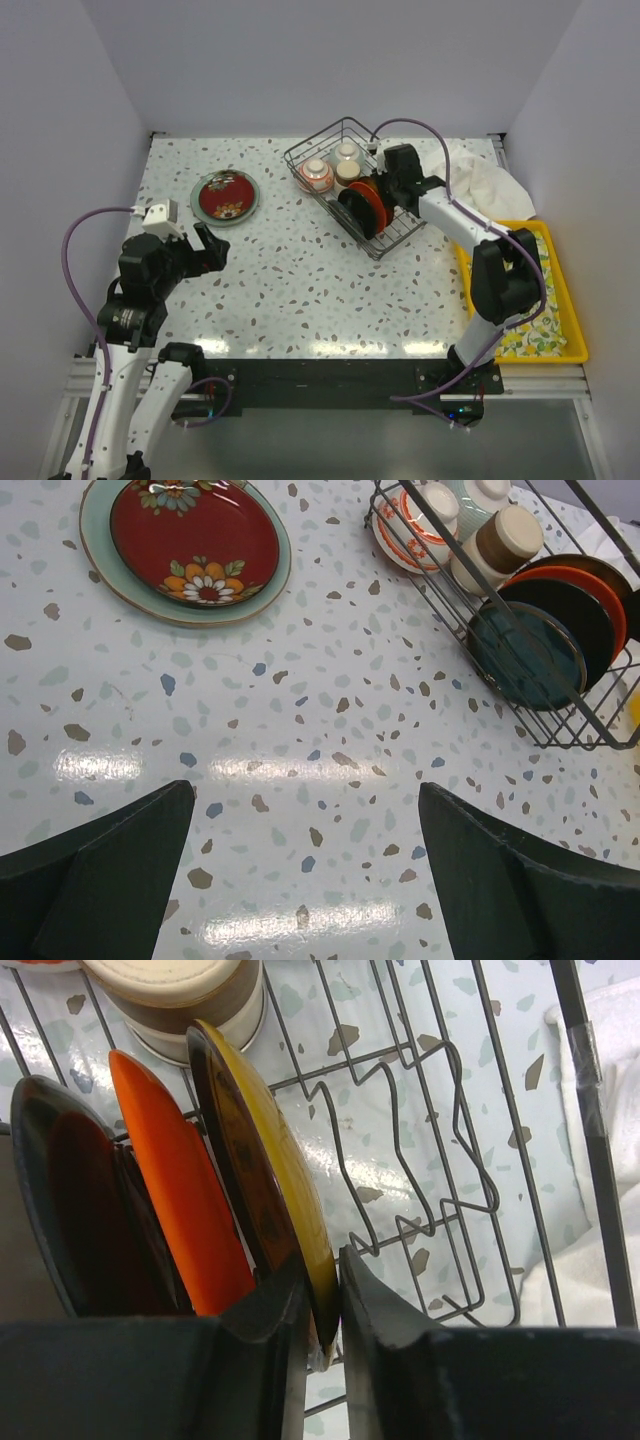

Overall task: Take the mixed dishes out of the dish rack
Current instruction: Pick up the plate from the dish rack.

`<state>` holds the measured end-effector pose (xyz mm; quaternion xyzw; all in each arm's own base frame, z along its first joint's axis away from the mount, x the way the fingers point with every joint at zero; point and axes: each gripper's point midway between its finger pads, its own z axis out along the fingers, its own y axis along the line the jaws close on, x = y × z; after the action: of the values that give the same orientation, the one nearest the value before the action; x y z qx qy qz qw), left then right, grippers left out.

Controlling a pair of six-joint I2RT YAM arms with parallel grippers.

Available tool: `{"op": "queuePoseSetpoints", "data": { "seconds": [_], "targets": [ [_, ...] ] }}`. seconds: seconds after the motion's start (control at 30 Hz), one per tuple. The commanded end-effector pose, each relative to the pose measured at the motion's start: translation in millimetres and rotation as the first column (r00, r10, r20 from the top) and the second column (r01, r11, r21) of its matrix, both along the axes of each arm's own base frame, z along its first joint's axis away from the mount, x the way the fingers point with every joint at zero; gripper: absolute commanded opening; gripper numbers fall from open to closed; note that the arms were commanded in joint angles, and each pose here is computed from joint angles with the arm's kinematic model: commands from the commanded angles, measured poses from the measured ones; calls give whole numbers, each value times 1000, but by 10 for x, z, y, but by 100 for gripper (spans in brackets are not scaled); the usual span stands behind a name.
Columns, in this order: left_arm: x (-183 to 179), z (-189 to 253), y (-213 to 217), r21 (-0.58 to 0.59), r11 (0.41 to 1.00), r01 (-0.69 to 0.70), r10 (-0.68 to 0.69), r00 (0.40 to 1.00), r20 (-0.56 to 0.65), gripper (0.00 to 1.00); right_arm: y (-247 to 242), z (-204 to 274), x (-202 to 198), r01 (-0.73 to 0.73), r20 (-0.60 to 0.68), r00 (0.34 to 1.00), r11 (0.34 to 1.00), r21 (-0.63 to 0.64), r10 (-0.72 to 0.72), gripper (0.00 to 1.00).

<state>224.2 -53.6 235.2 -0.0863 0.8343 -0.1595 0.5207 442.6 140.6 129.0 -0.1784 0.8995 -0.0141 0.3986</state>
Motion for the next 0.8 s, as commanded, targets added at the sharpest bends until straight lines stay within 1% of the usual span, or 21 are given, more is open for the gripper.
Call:
{"op": "queuePoseSetpoints", "data": {
  "seconds": [0.0,0.1,0.2,0.43,0.6,0.67,0.77],
  "targets": [
    [25,67,-16,-20,1000,-6,6,1000,28,99,40,359,180,-7,105,994,1000,18,5,11],
    [30,86,-12,-18,1000,-8,8,999,35,100,19,463,162,3,123,992,1000,2,-4,4],
    [45,90,-10,-17,1000,-9,9,999,37,99,-8,612,145,12,157,987,1000,-23,-8,1],
    [97,54,-52,-27,1000,9,-8,999,37,99,-39,916,70,20,230,973,993,-116,7,0],
    [150,67,-128,-44,998,46,-43,998,49,99,-189,1142,6,69,279,960,979,-190,-13,0],
    [182,96,-174,-58,996,65,-62,996,59,99,-215,1210,-32,77,289,957,976,-205,-15,0],
    [229,88,-245,-79,992,95,-91,994,59,99,-306,1412,-117,114,329,943,975,-192,-46,0]
  ]
}}
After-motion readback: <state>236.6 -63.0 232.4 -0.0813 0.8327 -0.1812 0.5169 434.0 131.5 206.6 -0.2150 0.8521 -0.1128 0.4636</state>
